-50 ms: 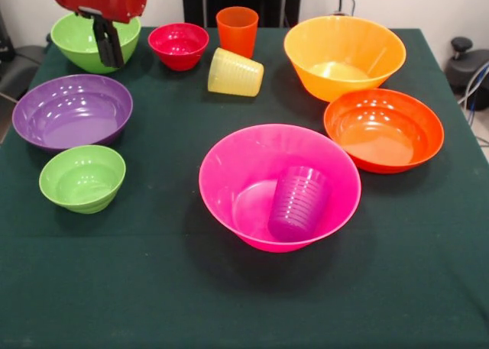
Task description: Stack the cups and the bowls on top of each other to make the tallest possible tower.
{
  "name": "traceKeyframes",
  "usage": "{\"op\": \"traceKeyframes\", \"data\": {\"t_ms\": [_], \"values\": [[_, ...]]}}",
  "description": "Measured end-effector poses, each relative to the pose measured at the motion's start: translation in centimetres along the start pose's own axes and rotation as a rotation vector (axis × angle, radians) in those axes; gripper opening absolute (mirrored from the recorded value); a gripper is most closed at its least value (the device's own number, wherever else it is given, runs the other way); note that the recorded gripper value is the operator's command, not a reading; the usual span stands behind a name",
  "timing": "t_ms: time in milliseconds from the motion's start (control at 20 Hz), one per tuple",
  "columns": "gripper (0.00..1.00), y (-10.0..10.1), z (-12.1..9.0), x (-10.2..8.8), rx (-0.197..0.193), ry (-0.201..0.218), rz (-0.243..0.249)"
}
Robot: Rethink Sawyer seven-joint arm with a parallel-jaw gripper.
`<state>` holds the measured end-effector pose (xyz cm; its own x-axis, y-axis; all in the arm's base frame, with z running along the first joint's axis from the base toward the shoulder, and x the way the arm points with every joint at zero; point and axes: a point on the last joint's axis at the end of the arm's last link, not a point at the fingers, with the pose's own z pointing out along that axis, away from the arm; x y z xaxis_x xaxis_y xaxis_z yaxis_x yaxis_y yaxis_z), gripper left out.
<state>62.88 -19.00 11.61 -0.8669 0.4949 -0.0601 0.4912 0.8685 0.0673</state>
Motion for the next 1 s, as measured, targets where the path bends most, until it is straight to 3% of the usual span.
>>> {"op": "traceKeyframes", "data": {"t_ms": [550,1000], "values": [[0.00,-0.1,-1.3,1.3,0.012,0.003,-0.011],[0.00,-0.8,-1.0,2.2,0.013,0.023,-0.002]]}}
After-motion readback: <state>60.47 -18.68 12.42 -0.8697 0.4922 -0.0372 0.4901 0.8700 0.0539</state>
